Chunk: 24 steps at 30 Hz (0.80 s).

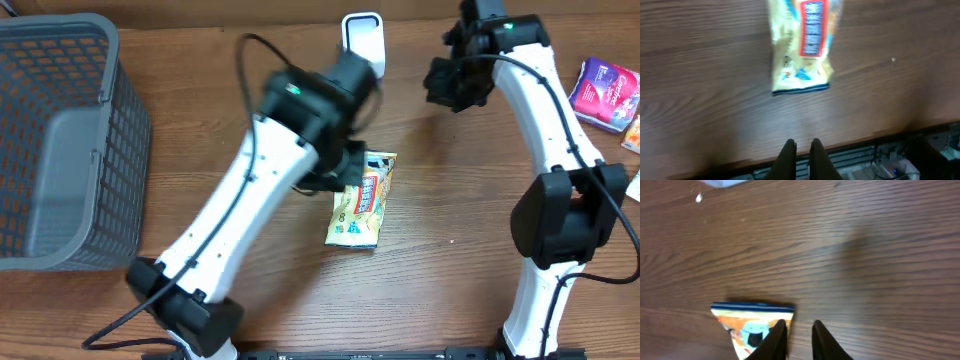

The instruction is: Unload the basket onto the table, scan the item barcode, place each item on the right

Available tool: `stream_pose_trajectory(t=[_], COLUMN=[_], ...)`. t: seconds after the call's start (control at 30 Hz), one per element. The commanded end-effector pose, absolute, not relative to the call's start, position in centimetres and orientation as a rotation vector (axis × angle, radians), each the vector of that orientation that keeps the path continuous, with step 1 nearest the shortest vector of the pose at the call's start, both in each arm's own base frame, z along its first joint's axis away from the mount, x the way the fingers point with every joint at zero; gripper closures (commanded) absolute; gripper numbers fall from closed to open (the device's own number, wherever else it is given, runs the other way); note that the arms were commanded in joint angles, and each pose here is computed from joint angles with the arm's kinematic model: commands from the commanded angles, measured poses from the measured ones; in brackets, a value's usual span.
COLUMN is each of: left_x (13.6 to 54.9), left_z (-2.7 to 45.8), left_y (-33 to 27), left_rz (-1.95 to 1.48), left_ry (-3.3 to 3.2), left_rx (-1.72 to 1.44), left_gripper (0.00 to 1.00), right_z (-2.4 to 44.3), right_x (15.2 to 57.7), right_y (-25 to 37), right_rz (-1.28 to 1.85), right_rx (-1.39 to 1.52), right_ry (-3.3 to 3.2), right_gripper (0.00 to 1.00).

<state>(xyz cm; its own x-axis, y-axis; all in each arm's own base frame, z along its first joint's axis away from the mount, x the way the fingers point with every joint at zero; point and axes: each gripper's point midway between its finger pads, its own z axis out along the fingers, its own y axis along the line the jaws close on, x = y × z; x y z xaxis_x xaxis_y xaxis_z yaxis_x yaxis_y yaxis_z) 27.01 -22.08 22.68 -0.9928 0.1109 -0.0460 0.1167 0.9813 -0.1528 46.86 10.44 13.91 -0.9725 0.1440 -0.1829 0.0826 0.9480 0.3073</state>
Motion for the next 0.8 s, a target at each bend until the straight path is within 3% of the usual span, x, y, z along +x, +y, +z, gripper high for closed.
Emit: stream_pose_trajectory(t=[0.0,0.23,0.37,0.6,0.77], left_x=[26.3,25.1,25.3,26.9,25.7], left_z=[20.8,12.2,7.6,5.0,2.9], left_y=[-24.0,-29.2,-26.6,-22.1,-24.9], left_rz=[-0.237,-0.535,-0.372,-0.103,-0.379], left_ry=[3.108,3.144,3.171,3.112,3.142], left_rx=[0.157,0.254,0.064,-0.072,-0.049], left_gripper=[0.96,0.96,0.96,0.96,0.96], right_z=[16.3,16.4,16.4,16.4,16.4], right_x=[47.5,47.7,47.7,47.8,47.8], right_y=[10.3,10.1,10.0,10.1,10.1], right_rz=[0.463,0.463,0.463,0.463,0.465], right_rx=[0.164,0.171,0.171,0.170,0.170], right_ry=[2.832,2.823,2.824,2.821,2.819], right_gripper=[0.77,0.77,0.77,0.77,0.77])
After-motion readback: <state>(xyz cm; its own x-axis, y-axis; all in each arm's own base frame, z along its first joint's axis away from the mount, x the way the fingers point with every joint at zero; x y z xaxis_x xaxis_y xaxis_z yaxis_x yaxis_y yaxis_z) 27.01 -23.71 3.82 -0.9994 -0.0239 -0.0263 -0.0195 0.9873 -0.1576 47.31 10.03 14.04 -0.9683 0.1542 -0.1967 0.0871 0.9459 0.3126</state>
